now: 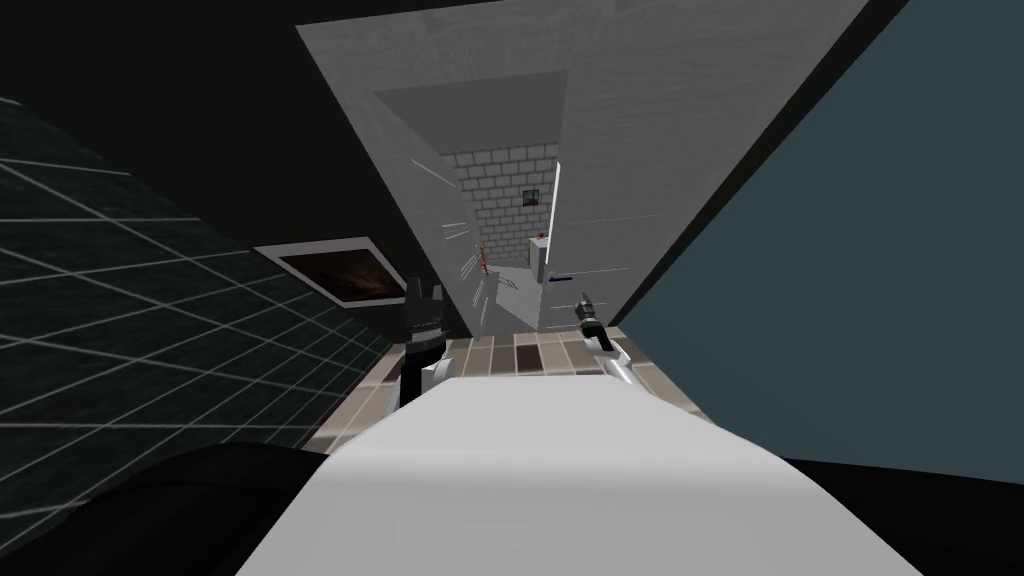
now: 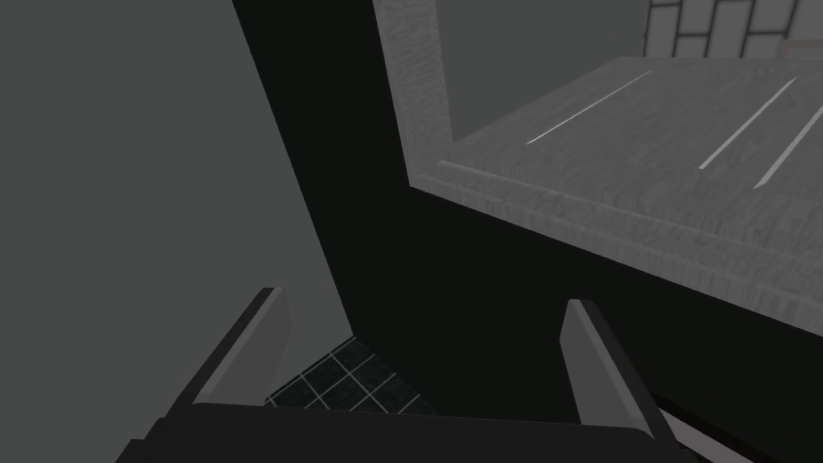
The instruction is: Push the door open
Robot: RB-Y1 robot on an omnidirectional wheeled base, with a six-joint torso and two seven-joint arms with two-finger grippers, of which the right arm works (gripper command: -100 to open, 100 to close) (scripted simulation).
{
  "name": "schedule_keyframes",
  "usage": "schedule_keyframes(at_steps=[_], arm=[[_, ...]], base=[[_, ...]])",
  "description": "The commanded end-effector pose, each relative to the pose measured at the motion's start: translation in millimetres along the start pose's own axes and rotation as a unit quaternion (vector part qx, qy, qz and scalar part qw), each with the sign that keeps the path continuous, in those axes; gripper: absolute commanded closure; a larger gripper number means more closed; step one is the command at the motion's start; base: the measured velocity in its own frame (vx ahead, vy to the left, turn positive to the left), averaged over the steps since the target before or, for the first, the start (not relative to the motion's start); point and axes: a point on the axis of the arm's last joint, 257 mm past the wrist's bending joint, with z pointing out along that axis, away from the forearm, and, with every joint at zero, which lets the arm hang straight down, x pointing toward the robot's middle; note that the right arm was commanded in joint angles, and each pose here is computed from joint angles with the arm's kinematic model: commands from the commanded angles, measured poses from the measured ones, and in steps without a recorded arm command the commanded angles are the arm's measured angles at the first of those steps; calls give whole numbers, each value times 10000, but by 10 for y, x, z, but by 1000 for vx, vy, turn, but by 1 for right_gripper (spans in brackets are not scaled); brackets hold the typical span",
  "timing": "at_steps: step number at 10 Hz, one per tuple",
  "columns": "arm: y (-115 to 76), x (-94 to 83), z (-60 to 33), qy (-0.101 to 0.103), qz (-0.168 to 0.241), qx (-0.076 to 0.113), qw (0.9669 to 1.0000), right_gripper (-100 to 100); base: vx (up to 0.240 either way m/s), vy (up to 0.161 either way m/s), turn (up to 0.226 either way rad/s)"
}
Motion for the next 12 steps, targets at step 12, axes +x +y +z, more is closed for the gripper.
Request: schedule_keyframes(at_steps=[12], arm=[[-535,-546,289,-402,-54,740,9964,-100]], base=[[19,-71,155]])
